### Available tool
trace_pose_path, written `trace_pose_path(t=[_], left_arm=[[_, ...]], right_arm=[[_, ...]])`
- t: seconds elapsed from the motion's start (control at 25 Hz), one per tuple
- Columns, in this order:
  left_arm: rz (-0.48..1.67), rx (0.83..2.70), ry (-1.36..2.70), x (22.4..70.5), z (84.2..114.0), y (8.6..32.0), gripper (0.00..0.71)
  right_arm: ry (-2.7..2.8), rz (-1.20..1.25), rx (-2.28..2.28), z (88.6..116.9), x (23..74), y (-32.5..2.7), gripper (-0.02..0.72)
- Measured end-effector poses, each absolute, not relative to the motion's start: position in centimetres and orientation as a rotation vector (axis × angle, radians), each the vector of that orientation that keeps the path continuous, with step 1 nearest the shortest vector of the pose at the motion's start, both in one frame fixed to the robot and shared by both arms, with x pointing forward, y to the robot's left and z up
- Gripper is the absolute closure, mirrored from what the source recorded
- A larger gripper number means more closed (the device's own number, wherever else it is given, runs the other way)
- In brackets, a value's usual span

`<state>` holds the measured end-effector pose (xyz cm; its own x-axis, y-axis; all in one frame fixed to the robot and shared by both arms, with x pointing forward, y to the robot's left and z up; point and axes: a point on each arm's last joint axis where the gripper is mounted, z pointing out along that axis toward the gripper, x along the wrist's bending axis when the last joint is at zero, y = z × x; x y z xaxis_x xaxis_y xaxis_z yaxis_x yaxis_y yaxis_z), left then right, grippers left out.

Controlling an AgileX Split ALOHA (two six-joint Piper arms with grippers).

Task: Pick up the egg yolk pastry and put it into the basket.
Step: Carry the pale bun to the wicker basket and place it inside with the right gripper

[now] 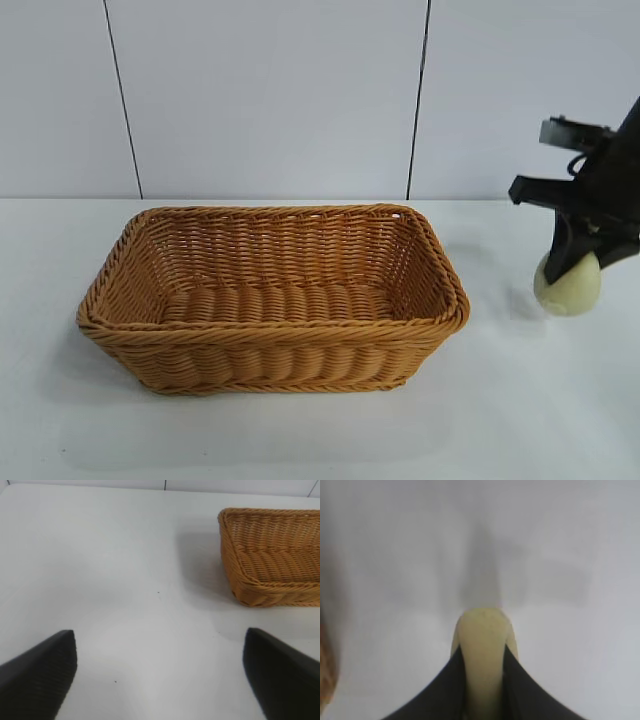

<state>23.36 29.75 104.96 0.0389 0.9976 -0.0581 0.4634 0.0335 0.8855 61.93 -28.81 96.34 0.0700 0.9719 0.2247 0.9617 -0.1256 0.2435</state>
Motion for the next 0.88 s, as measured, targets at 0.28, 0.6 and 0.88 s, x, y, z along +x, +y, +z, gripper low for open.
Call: trace_pose_path(t=[0.28,0.6,0.88], left_arm=[[0.868,1.538,1.532,23.4,105.0,29.8,0.015],[0.867,1.538,1.532,23.4,105.0,29.7,0.015],[0.867,1.538,1.532,23.4,105.0,29.7,0.015]], right_arm=[[2.095,0.601,2.199,102.3,63.4,-28.5,0.627],[2.243,0.68,2.011,104.1,63.5,-22.2,0.629],[2.428,0.79,1.771,104.4,60.9,-12.2,0.629]])
